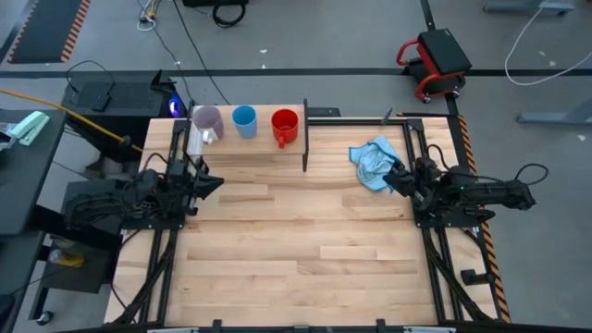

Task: Stack small to large cups/mugs on shelf
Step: Return to Home Position

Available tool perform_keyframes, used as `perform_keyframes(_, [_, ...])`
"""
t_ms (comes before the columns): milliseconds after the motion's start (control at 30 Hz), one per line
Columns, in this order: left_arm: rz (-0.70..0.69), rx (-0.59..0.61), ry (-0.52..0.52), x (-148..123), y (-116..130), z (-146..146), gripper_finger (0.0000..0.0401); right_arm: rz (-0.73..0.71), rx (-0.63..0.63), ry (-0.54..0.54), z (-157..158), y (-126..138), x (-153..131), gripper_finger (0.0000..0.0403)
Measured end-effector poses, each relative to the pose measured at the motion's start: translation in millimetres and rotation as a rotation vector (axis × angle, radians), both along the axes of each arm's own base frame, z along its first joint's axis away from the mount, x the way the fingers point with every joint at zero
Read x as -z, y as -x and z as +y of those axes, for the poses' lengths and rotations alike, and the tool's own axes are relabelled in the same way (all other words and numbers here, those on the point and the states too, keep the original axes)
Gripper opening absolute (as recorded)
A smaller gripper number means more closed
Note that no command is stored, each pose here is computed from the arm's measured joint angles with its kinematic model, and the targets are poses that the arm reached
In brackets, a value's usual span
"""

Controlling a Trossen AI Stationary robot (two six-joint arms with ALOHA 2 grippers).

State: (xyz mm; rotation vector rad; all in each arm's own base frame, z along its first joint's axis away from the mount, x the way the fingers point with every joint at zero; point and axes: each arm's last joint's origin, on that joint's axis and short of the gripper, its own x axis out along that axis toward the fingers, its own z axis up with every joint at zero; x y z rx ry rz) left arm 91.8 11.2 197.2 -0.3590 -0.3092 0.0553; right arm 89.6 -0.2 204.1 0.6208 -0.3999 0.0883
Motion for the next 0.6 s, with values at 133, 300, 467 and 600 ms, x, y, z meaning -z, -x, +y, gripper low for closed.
perform_keyframes(133, [0.072, -0.001, 0.010, 7, -2, 0, 0.0024, 0.094, 0.012, 0.034, 0, -3, 8, 0.0018])
perform_keyframes(300, [0.204, -0.009, 0.022, 20, -4, 1, 0.0032, 0.267, 0.012, 0.046, 0, -7, 25, 0.0018])
perform_keyframes(467, [0.297, -0.016, 0.032, 28, -4, 1, 0.0035, 0.399, 0.006, 0.078, 0, -8, 37, 0.0018])
perform_keyframes(600, [0.325, -0.023, -0.020, 29, -6, 1, 0.0029, 0.407, 0.008, 0.106, 1, -9, 36, 0.0018])
